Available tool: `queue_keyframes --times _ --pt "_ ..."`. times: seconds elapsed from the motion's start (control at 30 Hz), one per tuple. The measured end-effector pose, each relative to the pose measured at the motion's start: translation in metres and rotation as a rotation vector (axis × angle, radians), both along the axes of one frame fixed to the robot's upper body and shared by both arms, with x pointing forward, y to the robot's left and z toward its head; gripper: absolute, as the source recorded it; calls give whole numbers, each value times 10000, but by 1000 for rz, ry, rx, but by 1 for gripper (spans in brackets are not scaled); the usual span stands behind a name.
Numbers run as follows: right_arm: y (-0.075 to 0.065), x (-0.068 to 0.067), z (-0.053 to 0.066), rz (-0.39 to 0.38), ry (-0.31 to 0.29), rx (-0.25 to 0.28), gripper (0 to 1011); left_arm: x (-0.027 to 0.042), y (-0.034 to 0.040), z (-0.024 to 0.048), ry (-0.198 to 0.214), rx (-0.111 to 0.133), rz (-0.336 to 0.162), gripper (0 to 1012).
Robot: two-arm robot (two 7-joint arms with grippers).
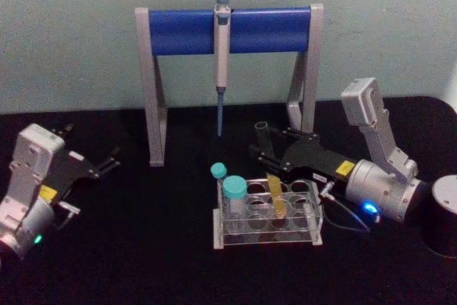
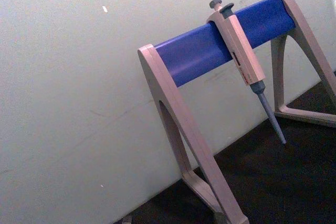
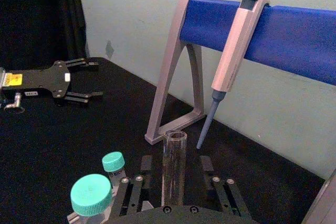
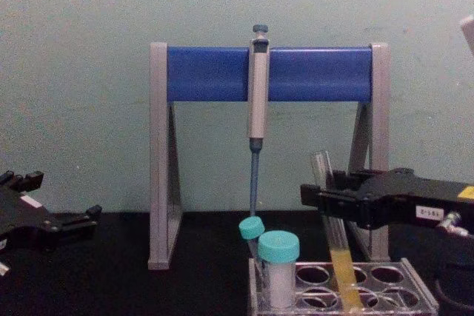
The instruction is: Pick up the test tube from the test tube rack, shake it, then place it back into the test tube rack.
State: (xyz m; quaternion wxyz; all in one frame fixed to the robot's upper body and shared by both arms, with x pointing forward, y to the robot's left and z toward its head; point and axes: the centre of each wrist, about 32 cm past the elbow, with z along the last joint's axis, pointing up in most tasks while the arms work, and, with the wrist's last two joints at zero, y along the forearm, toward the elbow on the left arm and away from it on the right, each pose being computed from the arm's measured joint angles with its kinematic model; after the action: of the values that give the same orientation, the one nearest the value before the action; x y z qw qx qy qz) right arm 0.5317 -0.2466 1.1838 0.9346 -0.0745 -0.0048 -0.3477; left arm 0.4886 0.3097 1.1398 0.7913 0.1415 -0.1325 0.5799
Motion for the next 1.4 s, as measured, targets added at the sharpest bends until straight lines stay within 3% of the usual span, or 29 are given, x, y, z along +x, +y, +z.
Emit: queue_keyframes --times 0.13,0.4,1.03,1.4 --pt "0 0 0 0 0 0 442 0 0 0 0 0 0 1001" --pt "0 0 0 0 0 0 228 0 0 0 0 0 0 1001" --pt "-4 -4 -1 3 -6 2 223 0 0 0 0 0 0 1001" --pt "-47 -50 95 24 -43 68 223 0 0 0 0 0 0 1001"
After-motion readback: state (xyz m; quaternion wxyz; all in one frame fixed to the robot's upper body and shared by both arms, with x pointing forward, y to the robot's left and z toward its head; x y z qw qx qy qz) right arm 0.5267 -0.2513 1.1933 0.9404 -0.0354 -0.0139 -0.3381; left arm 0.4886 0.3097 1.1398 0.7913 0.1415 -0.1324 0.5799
